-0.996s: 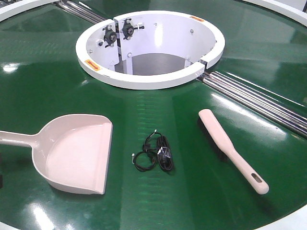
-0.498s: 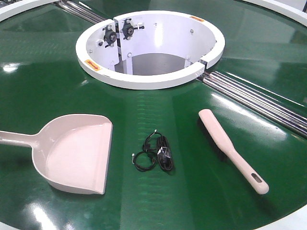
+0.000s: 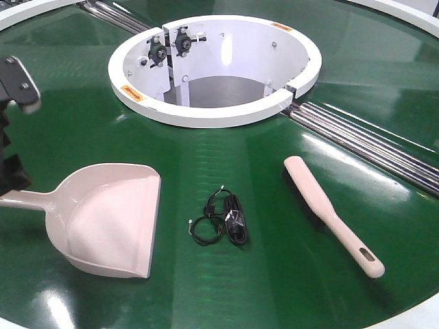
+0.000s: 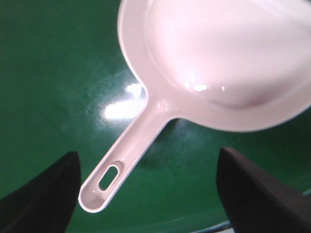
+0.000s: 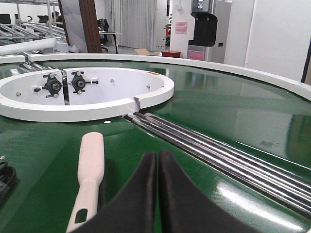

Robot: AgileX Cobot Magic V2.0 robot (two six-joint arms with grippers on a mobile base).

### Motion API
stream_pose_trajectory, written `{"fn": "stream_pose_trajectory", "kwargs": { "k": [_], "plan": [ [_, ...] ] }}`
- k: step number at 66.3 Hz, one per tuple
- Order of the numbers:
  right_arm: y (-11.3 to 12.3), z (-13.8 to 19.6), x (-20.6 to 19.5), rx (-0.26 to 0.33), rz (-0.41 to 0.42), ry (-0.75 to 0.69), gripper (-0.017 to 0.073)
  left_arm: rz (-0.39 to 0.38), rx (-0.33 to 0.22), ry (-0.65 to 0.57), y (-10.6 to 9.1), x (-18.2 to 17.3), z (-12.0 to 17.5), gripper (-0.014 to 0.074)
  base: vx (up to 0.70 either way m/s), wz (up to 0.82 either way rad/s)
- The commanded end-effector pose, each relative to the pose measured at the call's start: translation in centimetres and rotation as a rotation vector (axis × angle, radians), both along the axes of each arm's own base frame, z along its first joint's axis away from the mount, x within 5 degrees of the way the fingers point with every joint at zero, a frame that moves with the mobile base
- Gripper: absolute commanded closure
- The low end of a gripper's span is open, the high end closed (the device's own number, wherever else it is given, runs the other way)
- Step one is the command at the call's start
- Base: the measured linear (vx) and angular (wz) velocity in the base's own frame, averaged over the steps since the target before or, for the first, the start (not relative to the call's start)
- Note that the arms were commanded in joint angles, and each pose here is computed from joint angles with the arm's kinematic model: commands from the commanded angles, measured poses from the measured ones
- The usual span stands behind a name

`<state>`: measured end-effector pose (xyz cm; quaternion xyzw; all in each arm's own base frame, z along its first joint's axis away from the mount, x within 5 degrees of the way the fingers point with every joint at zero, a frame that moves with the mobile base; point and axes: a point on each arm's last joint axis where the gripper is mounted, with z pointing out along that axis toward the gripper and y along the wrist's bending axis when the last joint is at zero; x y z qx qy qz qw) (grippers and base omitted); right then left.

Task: Clean and inspect green conveyor with broom and dustpan
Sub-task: 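Lower the left gripper onto the pink dustpan handle and close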

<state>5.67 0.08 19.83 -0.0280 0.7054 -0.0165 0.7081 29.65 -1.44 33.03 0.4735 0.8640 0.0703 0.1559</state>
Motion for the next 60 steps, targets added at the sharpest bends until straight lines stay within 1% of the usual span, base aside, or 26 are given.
{"fn": "stream_pose_trajectory", "kwargs": {
  "k": [1, 3, 4, 7, 12, 14, 17, 20, 28, 33, 38, 49, 60],
  "plan": [
    [0.0, 0.6, -0.1, -0.011, -0.004, -0.081, 0.0568, -0.097, 0.066, -0.037, 0.2, 0.6, 0.7, 0.0067, 0.0, 0.0],
    [0.0, 0.6, -0.1, -0.011, -0.004, -0.081, 0.0568, -0.115, 0.084, -0.026, 0.3, 0.8, 0.4, 0.0069, 0.0, 0.0],
    [0.0, 0.6, -0.1, -0.011, -0.004, -0.081, 0.0568, -0.126, 0.104, -0.014, 0.4, 0.9, 0.2, 0.0069, 0.0, 0.0],
    [0.0, 0.6, -0.1, -0.011, -0.004, -0.081, 0.0568, -0.136, 0.135, 0.009, 0.6, 1.1, -0.3, 0.0069, 0.0, 0.0],
    [0.0, 0.6, -0.1, -0.011, -0.004, -0.081, 0.0568, -0.151, 0.212, 0.03, 1.1, 1.7, -1.0, 0.0069, 0.0, 0.0],
    [0.0, 0.6, -0.1, -0.011, -0.004, -0.081, 0.0568, -0.156, 0.234, 0.028, 1.2, 2.0, -1.2, 0.0069, 0.0, 0.0],
    [0.0, 0.6, -0.1, -0.011, -0.004, -0.081, 0.0568, -0.164, 0.25, 0.022, 1.3, 2.3, -1.5, 0.0069, 0.0, 0.0],
    [0.0, 0.6, -0.1, -0.011, -0.004, -0.081, 0.0568, -0.192, 0.26, 0.015, 1.2, 2.7, -1.7, 0.0069, 0.0, 0.0],
    [0.0, 0.6, -0.1, -0.011, -0.004, -0.081, 0.0568, -0.32, 0.282, 0.028, 0.1, 3.3, -2.7, 0.0069, 0.0, 0.0],
    [0.0, 0.6, -0.1, -0.011, -0.004, -0.081, 0.0568, -0.344, 0.278, 0.057, -0.3, 3.7, -3.5, 0.0069, 0.0, 0.0],
    [0.0, 0.6, -0.1, -0.011, -0.004, -0.081, 0.0568, -0.355, 0.259, 0.095, -0.5, 4.0, -4.5, 0.0069, 0.0, 0.0],
    [0.0, 0.6, -0.1, -0.011, -0.004, -0.082, 0.0568, -0.411, 0.269, 0.148, -0.5, 4.7, -6.0, 0.0069, 0.0, 0.0],
    [0.0, 0.6, -0.1, -0.011, -0.004, -0.082, 0.0568, -0.443, 0.28, 0.143, -0.6, 5.4, -7.0, 0.0069, 0.0, 0.0]
  ]
}}
